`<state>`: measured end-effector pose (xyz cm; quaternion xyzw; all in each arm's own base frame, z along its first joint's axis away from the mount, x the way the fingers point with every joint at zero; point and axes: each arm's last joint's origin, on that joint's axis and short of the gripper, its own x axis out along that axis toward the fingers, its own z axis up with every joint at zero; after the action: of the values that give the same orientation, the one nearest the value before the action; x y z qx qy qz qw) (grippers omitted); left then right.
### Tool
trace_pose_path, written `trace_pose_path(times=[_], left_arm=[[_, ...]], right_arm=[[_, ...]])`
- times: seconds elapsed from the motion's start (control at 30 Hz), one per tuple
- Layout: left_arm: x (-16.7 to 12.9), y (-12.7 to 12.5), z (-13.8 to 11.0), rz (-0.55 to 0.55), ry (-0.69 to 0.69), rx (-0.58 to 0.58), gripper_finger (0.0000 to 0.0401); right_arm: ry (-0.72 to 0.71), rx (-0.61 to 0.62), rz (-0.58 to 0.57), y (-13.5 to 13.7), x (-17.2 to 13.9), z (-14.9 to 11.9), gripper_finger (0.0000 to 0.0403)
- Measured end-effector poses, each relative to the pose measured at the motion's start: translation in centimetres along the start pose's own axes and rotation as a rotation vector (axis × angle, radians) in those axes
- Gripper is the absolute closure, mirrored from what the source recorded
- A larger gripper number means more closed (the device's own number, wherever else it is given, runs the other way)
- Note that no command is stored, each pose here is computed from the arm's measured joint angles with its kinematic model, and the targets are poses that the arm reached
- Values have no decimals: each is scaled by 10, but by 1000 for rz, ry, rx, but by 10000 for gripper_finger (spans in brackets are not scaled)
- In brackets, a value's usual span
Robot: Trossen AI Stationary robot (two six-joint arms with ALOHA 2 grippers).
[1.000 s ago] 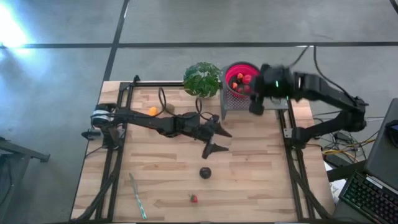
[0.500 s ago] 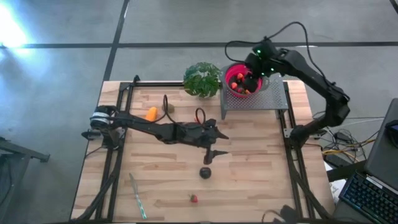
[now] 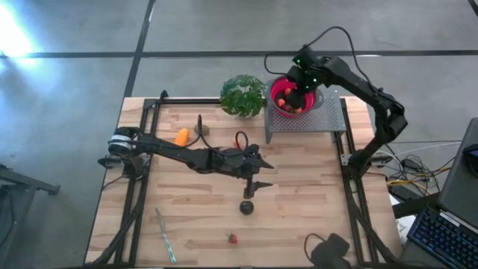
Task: Pick & Place Fruit
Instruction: Put the strawberry into the red strainer bowl on the shelf
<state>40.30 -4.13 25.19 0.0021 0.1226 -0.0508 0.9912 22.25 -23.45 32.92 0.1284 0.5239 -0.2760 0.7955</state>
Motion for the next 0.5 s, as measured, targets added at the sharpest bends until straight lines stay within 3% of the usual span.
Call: trace_pose_path(times=[0.27, 0.5], left_arm=[[0, 0, 0, 0, 4, -4, 101], [0, 0, 0, 0, 4, -14, 101]], right_arm=[[27, 10, -3, -2, 10, 2, 240], [37, 11, -1, -2, 14, 2, 261]])
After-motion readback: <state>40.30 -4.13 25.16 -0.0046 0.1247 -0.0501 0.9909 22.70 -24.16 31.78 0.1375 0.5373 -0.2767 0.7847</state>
